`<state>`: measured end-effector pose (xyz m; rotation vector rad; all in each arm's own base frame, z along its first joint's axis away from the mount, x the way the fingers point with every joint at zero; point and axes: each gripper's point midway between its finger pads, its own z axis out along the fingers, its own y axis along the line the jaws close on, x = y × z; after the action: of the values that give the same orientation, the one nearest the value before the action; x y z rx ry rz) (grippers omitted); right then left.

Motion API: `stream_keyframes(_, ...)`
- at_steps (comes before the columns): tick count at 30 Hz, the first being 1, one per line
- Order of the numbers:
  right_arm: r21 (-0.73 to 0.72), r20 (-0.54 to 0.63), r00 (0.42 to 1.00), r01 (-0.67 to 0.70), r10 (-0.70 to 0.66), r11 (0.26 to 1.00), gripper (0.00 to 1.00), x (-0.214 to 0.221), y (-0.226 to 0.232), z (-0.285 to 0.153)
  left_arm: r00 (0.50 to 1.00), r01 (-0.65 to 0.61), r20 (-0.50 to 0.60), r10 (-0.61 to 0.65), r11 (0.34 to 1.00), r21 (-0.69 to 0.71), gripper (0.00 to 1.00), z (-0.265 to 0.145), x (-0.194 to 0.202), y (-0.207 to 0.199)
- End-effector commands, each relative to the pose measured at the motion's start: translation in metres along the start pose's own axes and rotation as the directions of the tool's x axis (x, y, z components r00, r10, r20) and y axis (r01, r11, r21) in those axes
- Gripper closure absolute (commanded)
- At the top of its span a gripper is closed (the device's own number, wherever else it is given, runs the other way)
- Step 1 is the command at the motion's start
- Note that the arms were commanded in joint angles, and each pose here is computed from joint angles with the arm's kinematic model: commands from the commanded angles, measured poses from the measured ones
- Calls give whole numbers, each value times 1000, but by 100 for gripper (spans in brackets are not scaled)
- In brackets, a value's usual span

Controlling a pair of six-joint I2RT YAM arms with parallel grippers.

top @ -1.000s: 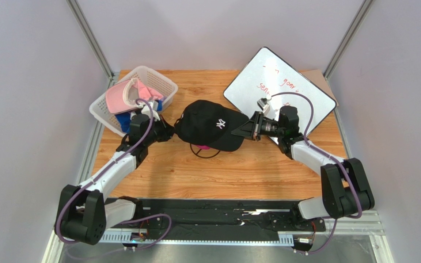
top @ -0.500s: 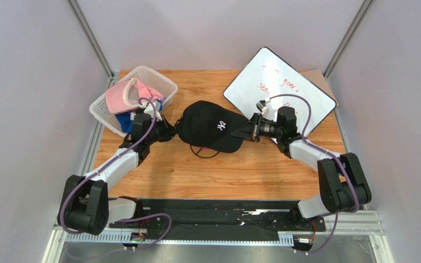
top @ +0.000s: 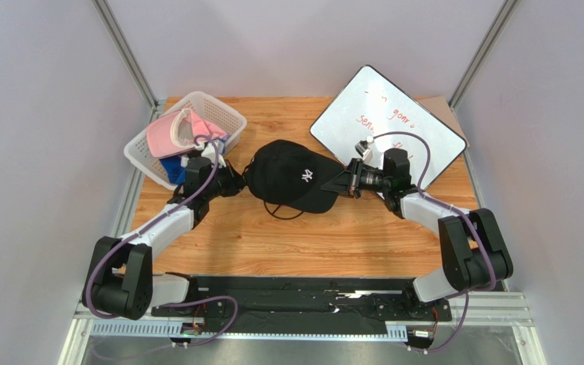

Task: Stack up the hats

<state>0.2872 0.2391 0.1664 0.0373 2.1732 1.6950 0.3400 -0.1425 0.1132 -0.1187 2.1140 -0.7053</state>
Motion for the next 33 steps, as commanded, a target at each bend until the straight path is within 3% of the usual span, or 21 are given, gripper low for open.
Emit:
stream_keyframes(1, 162, 64, 996, -77, 68, 984, 100, -7, -44, -5, 1000, -7, 15, 8, 998, -69, 100, 3, -5, 17)
stream_keyframes(3, 195, 44, 997, -66, 59, 979, 100, -2, -52, -6, 1000, -9, 13, 10, 998, -65, 100, 3, -5, 17)
stream_keyframes(6, 170, 45, 997, -63, 56, 983, 89, -2, -49, -6, 1000, -10, 17, 11, 999, -50, 100, 3, -6, 14)
stream_keyframes(9, 164, 64, 997, -50, 40, 985, 73, -7, -45, -6, 1000, -12, 19, 13, 1000, -25, 100, 2, -8, 9)
stream_keyframes(10, 167, 73, 997, -44, 32, 985, 61, -9, -44, -7, 1000, -14, 22, 14, 1000, -18, 100, 2, -10, 7)
stream_keyframes(12, 163, 75, 997, -34, 22, 986, 56, -12, -41, -7, 1000, -19, 24, 19, 1000, -9, 100, 1, -11, 4)
stream_keyframes(13, 157, 75, 997, -28, 16, 987, 46, -13, -38, -7, 1000, -20, 22, 20, 1000, -8, 100, 1, -11, 4)
stream_keyframes(16, 159, 85, 996, -13, -1, 987, 27, -17, -35, -8, 999, -21, 26, 22, 1000, -3, 100, 1, -12, 3)
stream_keyframes(19, 179, 92, 996, 5, -22, 984, 18, -19, -35, -11, 999, -22, 23, 22, 1000, 3, 100, 1, -11, 2)
stream_keyframes(23, 296, 123, 991, 19, -58, 955, 10, -23, -48, -26, 1000, -21, 22, 20, 1000, 9, 100, 1, -11, 1)
stream_keyframes(26, 426, 175, 971, 72, -160, 902, 9, -34, -51, -47, 1000, -20, 24, 20, 1000, 20, 100, 0, -12, -2)
stream_keyframes(29, 507, 222, 938, 123, -267, 853, 9, -46, -36, -67, 999, -21, 30, 20, 999, 25, 100, -2, -13, -3)
stream_keyframes(33, 503, 245, 901, 198, -358, 841, 9, -51, -1, -81, 999, -14, 37, 13, 1000, 27, 100, -7, -17, -7)
